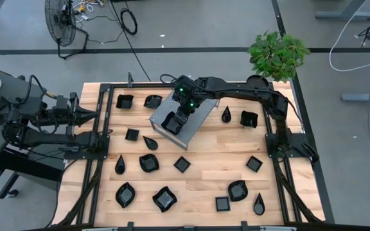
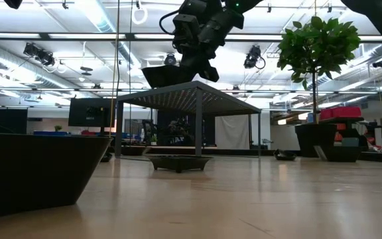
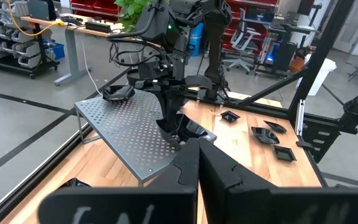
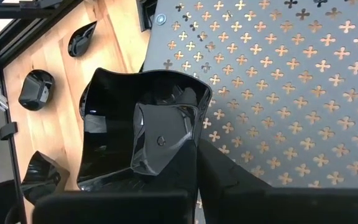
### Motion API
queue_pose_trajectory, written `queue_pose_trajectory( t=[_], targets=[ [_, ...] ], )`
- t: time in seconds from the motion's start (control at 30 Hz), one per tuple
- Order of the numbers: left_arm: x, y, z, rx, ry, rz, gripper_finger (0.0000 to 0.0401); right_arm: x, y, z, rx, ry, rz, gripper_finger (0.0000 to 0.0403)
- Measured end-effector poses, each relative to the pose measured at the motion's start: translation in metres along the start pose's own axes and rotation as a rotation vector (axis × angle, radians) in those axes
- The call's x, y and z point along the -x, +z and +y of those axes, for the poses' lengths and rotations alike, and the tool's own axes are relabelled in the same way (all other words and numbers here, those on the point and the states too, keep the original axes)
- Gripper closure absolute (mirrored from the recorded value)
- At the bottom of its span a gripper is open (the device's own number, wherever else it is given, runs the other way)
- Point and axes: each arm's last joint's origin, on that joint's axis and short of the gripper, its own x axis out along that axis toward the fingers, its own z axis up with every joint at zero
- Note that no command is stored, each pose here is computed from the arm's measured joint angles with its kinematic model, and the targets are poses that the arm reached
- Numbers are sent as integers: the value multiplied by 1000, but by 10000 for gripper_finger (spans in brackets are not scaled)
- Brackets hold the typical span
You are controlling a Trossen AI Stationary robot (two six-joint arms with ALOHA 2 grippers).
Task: Pick & Place Mini shaped plates
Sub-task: Put the black distorted square plate on the shelf, then stack the black distorted square plate on top of the black distorted square plate on the shelf
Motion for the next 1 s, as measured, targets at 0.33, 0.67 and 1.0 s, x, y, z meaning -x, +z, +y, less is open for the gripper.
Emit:
queue_pose_trajectory(
  t=[0.33,0.67,1.0],
  targets=[
    [0,0,0,0,0,0,396,0,0,0,-21,-32,-10,361],
    [0,0,0,0,1,0,396,0,0,0,-24,-32,-10,310],
    [0,0,0,0,0,0,396,35,-2,12,22,-24,-69,262]
  ],
)
